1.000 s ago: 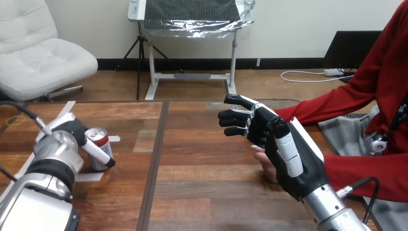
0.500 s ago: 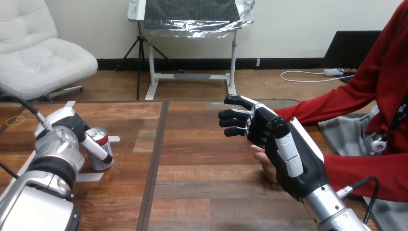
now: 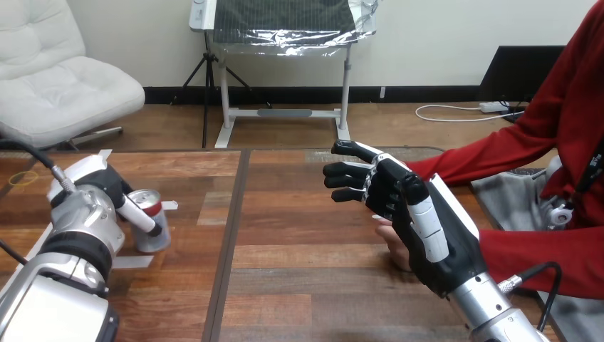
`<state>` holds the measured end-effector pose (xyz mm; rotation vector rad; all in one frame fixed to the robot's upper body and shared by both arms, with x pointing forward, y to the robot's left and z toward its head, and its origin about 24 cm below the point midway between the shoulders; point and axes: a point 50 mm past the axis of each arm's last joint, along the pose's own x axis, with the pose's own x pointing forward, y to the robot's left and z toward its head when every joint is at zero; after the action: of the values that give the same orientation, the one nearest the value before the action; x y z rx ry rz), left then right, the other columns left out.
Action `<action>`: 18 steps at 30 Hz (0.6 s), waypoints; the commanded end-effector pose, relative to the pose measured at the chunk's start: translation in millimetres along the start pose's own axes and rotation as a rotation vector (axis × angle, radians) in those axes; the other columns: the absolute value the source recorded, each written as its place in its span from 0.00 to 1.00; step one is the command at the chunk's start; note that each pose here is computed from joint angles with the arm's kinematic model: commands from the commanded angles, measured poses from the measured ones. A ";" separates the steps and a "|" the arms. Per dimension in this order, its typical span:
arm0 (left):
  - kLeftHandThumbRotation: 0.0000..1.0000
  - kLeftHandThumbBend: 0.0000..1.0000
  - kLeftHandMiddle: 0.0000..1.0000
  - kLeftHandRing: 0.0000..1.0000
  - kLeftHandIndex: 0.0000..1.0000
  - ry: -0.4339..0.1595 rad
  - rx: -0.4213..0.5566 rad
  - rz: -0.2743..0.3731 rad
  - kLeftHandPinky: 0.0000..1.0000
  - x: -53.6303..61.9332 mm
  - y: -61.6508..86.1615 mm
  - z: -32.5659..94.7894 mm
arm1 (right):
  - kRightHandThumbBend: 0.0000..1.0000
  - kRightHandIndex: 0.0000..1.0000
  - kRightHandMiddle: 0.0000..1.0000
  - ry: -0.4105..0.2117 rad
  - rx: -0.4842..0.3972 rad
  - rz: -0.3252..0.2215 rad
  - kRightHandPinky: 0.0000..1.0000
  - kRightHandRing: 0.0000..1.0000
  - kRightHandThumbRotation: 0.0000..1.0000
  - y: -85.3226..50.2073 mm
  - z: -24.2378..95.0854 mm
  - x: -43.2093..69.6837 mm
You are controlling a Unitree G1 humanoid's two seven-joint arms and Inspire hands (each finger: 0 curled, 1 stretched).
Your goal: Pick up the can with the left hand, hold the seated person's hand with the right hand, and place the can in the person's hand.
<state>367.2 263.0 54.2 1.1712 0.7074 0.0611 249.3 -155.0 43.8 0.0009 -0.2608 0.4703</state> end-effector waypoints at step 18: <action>0.00 0.67 0.38 0.26 0.74 -0.073 -0.019 0.112 0.16 -4.1 31.3 19.8 | 0.82 0.83 0.76 -0.093 -0.040 0.015 0.73 0.76 1.00 -5.2 19.9 16.9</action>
<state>367.6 262.9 54.8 1.1738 0.6973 0.0684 249.3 -155.0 43.8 0.0009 -0.2607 0.4702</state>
